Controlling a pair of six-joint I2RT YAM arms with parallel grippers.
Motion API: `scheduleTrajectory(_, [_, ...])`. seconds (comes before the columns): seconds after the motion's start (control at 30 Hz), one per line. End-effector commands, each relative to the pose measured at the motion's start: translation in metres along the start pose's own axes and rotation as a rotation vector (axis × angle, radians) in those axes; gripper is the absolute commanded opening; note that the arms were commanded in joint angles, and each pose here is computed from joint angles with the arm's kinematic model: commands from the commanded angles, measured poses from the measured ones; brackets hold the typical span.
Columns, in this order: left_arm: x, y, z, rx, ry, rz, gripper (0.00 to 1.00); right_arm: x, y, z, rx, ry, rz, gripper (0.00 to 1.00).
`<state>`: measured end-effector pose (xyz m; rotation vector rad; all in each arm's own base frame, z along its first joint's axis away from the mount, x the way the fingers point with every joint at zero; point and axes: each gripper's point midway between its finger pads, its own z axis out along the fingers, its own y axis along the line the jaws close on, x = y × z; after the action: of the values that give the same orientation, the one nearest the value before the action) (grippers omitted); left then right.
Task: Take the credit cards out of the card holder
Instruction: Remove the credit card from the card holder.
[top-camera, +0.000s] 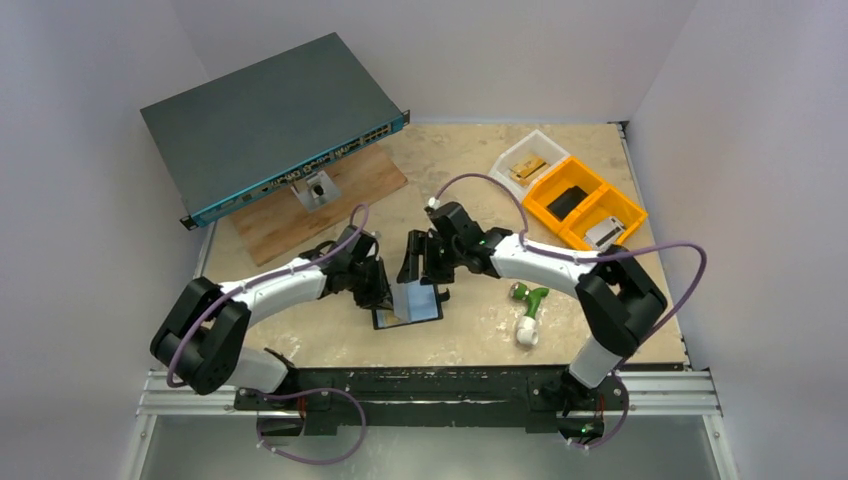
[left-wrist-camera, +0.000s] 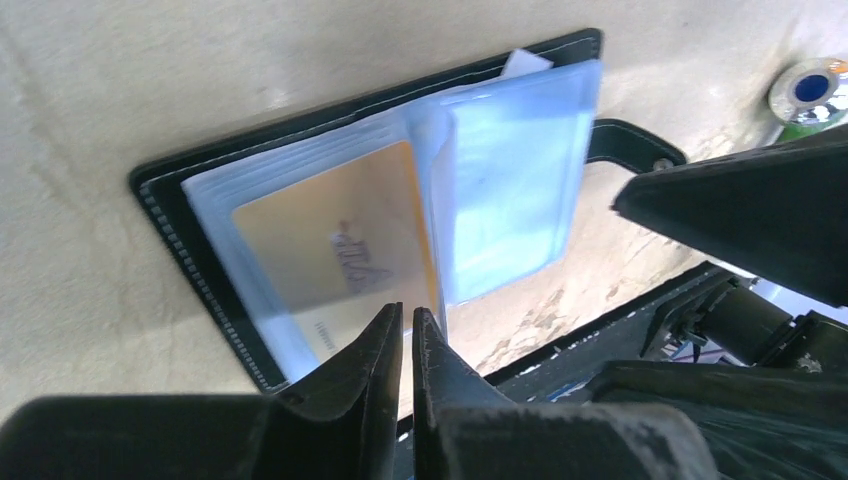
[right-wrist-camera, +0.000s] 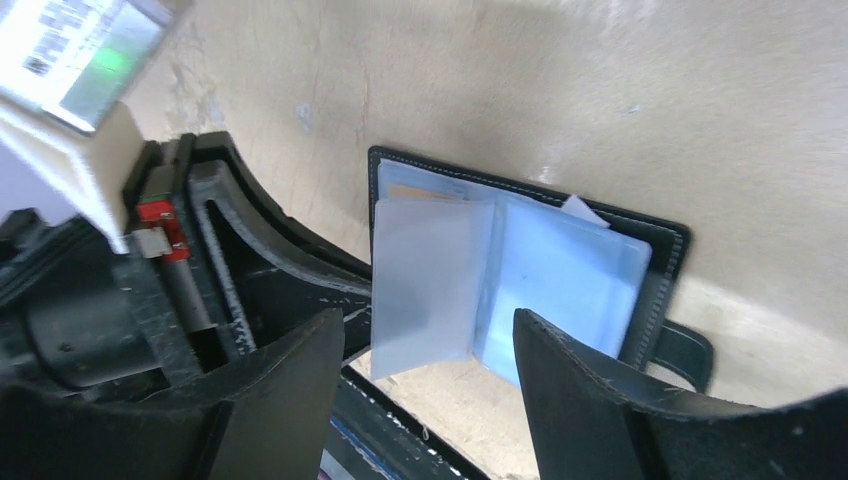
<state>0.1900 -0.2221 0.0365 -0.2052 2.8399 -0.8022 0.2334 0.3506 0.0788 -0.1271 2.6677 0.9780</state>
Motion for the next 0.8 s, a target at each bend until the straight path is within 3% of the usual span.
scheduleTrajectory(0.0, [-0.017, -0.039, -0.002, 0.093, -0.031, 0.042, 0.08, -0.032, -0.007, -0.038, 0.055, -0.154, 0.011, 0.63])
scheduleTrajectory(0.27, [-0.025, -0.059, 0.012, 0.098, -0.004, 0.051, 0.09, -0.031, -0.040, -0.069, 0.112, -0.253, 0.086, 0.64])
scheduleTrajectory(0.57, [-0.018, -0.060, 0.040, 0.082, 0.087, 0.018, 0.09, -0.023, -0.044, -0.064, 0.100, -0.230, 0.083, 0.64])
scheduleTrajectory(0.77, [-0.019, -0.063, 0.029, 0.095, 0.071, 0.032, 0.09, -0.026, -0.042, -0.057, 0.101, -0.217, 0.075, 0.63])
